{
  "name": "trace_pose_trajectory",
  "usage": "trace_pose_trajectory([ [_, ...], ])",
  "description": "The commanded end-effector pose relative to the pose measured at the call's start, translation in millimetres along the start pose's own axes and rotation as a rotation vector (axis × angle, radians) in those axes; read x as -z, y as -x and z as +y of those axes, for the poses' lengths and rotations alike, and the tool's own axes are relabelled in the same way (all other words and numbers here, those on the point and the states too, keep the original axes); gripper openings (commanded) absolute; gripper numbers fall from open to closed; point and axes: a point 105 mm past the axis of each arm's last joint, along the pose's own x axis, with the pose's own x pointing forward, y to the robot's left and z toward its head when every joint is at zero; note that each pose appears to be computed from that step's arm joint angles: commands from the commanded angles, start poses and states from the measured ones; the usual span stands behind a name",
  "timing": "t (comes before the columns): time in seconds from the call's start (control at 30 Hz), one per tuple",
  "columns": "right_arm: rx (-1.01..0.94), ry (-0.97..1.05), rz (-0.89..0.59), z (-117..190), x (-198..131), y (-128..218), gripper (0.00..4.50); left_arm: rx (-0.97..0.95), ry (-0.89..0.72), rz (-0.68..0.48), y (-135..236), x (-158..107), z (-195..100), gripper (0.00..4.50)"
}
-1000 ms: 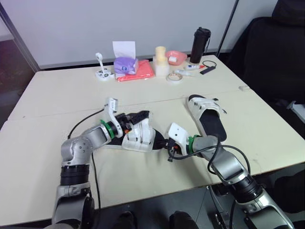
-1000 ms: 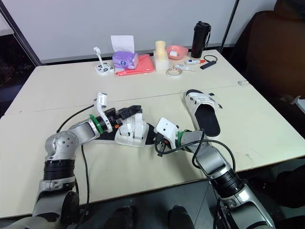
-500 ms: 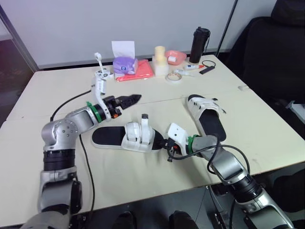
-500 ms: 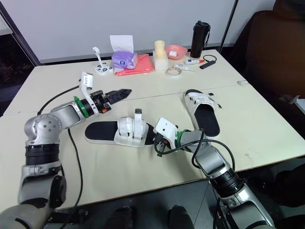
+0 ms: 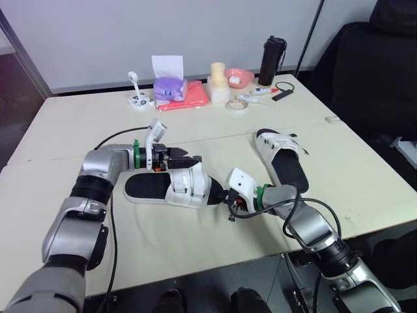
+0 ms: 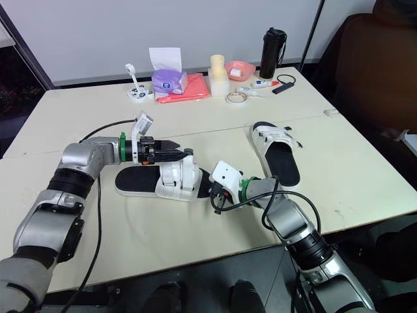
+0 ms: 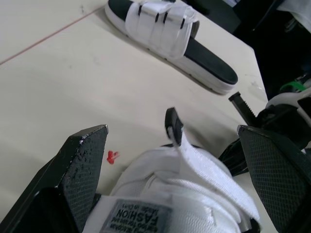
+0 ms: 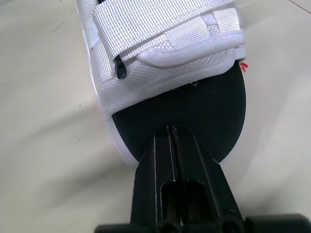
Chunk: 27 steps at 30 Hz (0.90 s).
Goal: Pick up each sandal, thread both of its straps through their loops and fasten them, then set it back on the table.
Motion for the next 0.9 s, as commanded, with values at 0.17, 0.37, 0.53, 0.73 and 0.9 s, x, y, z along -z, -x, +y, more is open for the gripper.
trace_pose_trajectory([
  [0.17, -0.025, -0.041, 0.079, 9, 22, -4, 0.0, 0.067, 0.01, -0.038, -13, -11, -4, 4.43],
  [0.37, -0.025, -0.043, 0.085, 10, 23, -2, 0.0, 0.096, 0.025, -0.07, -23, -15, -6, 2.13],
  [0.53, -0.02, -0.045, 0.089, 10, 24, -2, 0.0, 0.137, 0.011, -0.093, -22, -22, -11, 0.09],
  [0.73, -0.014, -0.048, 0.09, 10, 24, -1, 0.0, 0.222, -0.039, -0.13, -17, -36, -22, 0.09],
  [0.9, -0.013, -0.048, 0.089, 10, 24, -2, 0.0, 0.257, -0.059, -0.179, -15, -47, -28, 0.09],
])
